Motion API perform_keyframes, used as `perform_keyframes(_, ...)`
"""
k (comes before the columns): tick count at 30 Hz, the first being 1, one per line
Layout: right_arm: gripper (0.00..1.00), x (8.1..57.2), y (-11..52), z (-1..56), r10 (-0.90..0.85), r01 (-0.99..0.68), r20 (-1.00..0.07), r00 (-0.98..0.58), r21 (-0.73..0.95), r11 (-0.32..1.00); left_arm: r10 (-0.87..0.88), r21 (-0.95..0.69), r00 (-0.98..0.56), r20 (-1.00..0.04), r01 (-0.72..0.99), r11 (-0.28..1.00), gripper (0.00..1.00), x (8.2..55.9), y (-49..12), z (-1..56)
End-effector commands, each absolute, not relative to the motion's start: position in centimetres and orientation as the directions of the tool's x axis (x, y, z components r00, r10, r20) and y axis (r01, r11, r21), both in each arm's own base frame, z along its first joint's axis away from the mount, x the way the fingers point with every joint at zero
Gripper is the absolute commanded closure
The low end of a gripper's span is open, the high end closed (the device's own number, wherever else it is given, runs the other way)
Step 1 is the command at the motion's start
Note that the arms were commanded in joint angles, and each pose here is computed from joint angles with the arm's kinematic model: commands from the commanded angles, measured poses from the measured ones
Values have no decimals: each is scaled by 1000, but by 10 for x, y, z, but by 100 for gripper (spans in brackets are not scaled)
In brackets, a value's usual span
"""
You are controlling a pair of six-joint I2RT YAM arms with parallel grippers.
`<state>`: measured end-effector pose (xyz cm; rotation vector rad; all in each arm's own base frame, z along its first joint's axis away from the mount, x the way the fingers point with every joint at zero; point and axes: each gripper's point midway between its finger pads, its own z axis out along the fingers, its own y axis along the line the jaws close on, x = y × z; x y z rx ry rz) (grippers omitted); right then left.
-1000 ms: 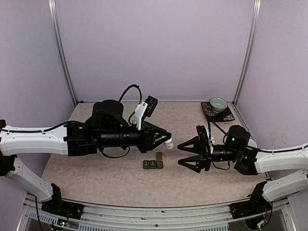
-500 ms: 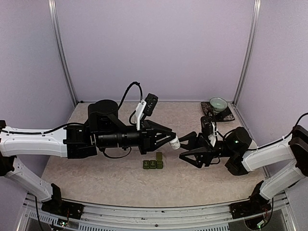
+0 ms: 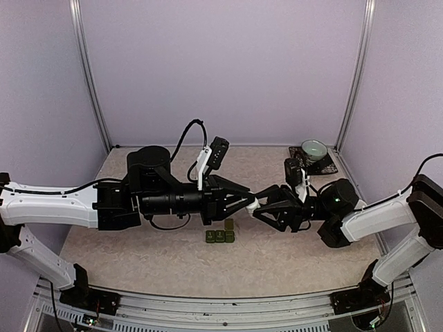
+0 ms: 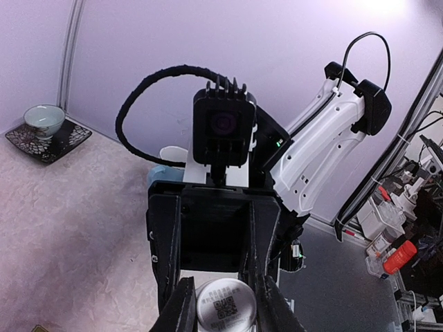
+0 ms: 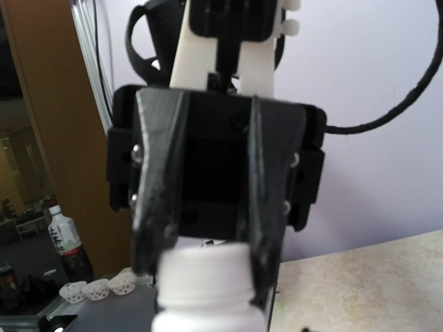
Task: Sort the pills into containers
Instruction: Hold the pill bottle, then unscrew the lid of the pill bottle from the pill bottle.
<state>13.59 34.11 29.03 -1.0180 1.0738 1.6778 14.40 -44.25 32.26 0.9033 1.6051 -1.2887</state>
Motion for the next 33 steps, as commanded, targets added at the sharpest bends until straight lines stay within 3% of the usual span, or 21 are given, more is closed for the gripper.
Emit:
perform_keyframes(1,56,130,344,301,247,-932,-926,-284,206,-297,10,-341,-349,-937,922,183,89,140,-443,323)
perform_keyframes(22,90,126,353,295,207,-915,-932,-298,217,-341,-2,-337,-347,-938,912,233,88,145,-437,321)
perform_keyframes(27,94,148,358,285,176,-961,-954,-243,213,-174,1,-372,-398,-918,858,354,87,165,-432,312)
perform_keyframes(33,99,182,354,288,145,-982,-985,-92,114,153,-42,-473,-515,-856,748,466,82,183,-429,295)
